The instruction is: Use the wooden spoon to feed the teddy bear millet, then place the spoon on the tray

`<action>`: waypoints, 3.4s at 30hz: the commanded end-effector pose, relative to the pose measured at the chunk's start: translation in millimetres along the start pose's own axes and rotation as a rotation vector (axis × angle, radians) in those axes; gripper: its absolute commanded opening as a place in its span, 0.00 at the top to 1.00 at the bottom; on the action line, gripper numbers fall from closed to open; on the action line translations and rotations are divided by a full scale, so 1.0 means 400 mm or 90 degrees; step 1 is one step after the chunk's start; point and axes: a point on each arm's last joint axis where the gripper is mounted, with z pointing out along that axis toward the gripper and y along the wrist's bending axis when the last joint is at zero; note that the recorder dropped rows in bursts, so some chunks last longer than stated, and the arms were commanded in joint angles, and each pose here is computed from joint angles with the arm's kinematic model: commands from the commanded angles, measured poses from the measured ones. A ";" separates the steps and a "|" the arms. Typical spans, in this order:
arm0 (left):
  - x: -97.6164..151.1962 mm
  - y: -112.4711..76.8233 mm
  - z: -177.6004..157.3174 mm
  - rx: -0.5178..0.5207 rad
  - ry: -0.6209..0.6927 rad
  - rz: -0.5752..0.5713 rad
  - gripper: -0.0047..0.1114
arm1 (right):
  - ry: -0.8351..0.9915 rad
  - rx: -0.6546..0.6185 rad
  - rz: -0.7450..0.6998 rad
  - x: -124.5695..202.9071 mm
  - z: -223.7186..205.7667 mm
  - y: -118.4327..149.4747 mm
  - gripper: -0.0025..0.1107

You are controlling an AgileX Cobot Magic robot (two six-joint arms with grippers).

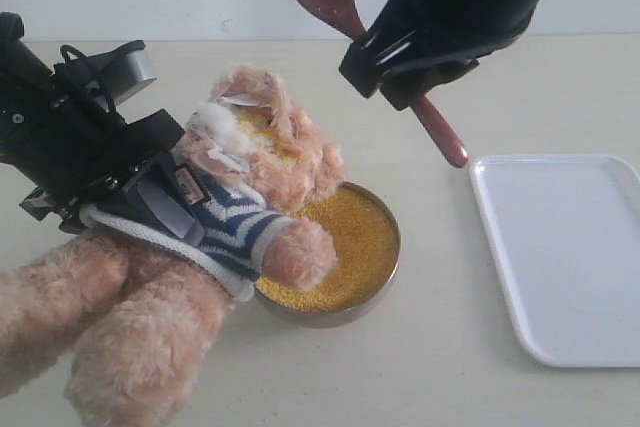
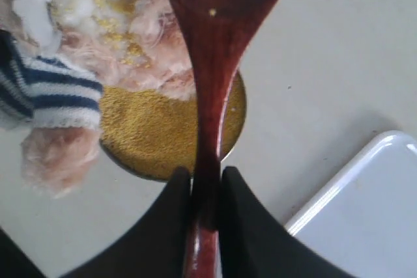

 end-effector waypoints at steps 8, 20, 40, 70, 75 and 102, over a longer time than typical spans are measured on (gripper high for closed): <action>0.001 -0.012 -0.008 0.008 -0.008 0.004 0.93 | 0.025 -0.049 0.049 0.019 -0.017 -0.035 0.98; -0.002 -0.010 -0.014 -0.009 -0.009 0.012 0.93 | 0.033 -0.020 0.145 0.026 -0.013 -0.083 0.98; -0.010 -0.031 -0.075 -0.053 -0.059 0.023 0.93 | 0.167 0.046 0.331 0.175 0.081 -0.218 0.98; 0.014 0.214 -0.104 -0.138 -0.043 -0.128 0.93 | 0.296 0.044 0.401 0.330 0.195 -0.299 0.98; 0.007 0.228 -0.095 -0.144 -0.057 -0.135 0.93 | 0.320 0.036 0.404 0.334 0.229 -0.307 0.98; -0.054 0.317 -0.012 -0.150 -0.057 -0.158 0.93 | 0.326 0.063 0.406 0.379 0.415 -0.349 0.98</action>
